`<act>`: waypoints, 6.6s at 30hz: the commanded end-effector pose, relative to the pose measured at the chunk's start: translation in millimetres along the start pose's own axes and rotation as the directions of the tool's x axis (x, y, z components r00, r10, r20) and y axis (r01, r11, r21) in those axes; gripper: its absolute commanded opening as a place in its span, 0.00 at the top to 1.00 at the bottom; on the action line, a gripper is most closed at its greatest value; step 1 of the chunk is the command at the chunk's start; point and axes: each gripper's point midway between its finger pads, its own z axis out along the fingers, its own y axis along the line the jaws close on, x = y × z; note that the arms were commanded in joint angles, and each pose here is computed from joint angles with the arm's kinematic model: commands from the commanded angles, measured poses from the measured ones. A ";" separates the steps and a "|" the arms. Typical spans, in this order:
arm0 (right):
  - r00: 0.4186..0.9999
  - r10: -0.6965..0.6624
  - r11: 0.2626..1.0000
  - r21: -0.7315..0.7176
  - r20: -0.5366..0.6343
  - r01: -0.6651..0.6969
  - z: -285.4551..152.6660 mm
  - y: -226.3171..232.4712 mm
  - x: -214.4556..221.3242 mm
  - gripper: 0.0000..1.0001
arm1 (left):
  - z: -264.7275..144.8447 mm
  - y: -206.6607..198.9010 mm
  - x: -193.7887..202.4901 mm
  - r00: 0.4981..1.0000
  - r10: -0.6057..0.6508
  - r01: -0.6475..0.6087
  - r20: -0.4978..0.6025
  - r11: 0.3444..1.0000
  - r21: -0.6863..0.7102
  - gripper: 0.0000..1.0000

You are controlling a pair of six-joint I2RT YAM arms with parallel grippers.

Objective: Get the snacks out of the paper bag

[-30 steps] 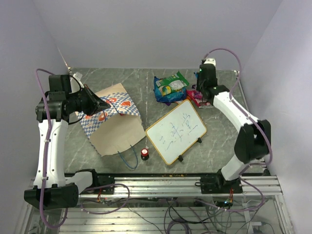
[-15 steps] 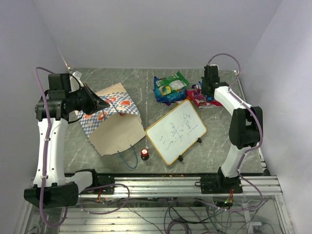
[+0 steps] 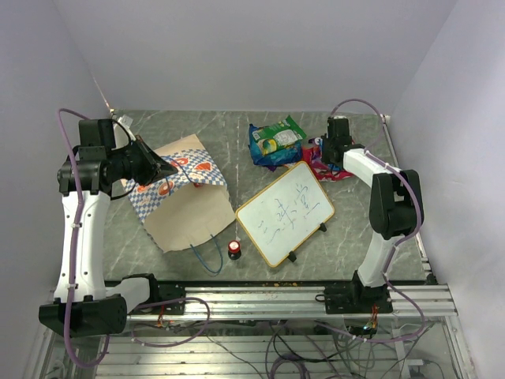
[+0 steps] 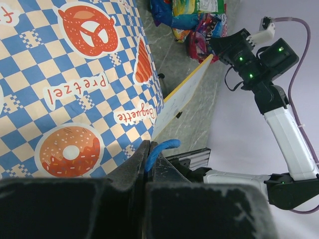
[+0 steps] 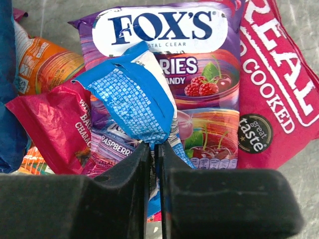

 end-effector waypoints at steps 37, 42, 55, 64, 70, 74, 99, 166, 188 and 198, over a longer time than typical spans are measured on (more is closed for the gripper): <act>0.940 -0.043 0.802 -0.549 0.338 0.234 -252.2 178.9 -49.3 0.45 | -14.6 -23.3 10.8 1.000 -0.023 0.020 0.021 0.992 0.121 0.93; 0.847 -0.102 0.618 -0.634 0.521 0.465 -338.6 250.7 -26.5 0.44 | -13.2 -25.3 7.9 0.999 -0.038 0.033 0.036 0.990 0.136 0.93; 0.598 -0.279 0.307 -0.520 0.751 0.797 -415.6 362.6 92.1 0.43 | -12.8 -26.2 6.6 0.999 -0.019 0.013 0.044 0.989 0.144 0.93; 0.561 -0.355 0.412 -0.414 0.748 0.812 -384.4 379.9 104.9 0.44 | -14.4 -30.6 10.9 1.000 0.012 -0.016 0.026 0.984 0.176 0.93; 0.554 -0.313 0.500 -0.362 0.771 0.787 -364.3 373.5 103.4 0.37 | -20.9 -42.3 2.3 0.998 0.025 -0.034 0.051 0.981 0.193 0.93; 0.436 -0.354 0.442 -0.262 0.827 0.858 -341.4 374.5 112.1 0.33 | -21.7 -43.3 -0.2 0.997 0.000 -0.014 0.073 0.980 0.198 0.93; 0.398 -0.577 0.588 0.024 0.713 0.809 -151.1 444.3 74.9 0.23 | -26.8 -50.5 0.5 1.000 -0.013 0.008 0.026 0.982 0.187 0.93; 0.531 -0.452 0.494 -0.294 0.717 0.818 -249.4 439.7 83.6 1.00 | -13.3 -29.8 -38.5 0.997 -0.009 0.004 0.075 0.998 0.062 0.93; 0.552 -0.457 0.449 -0.355 0.697 0.820 -310.4 371.0 57.4 1.00 | -17.7 34.2 -75.3 0.990 0.026 0.012 0.136 0.962 -0.273 0.93; 0.589 -0.139 0.640 -0.382 0.796 0.667 -418.8 317.6 -60.1 1.00 | -38.9 115.0 -112.0 0.989 0.072 0.035 0.130 0.737 -0.675 0.93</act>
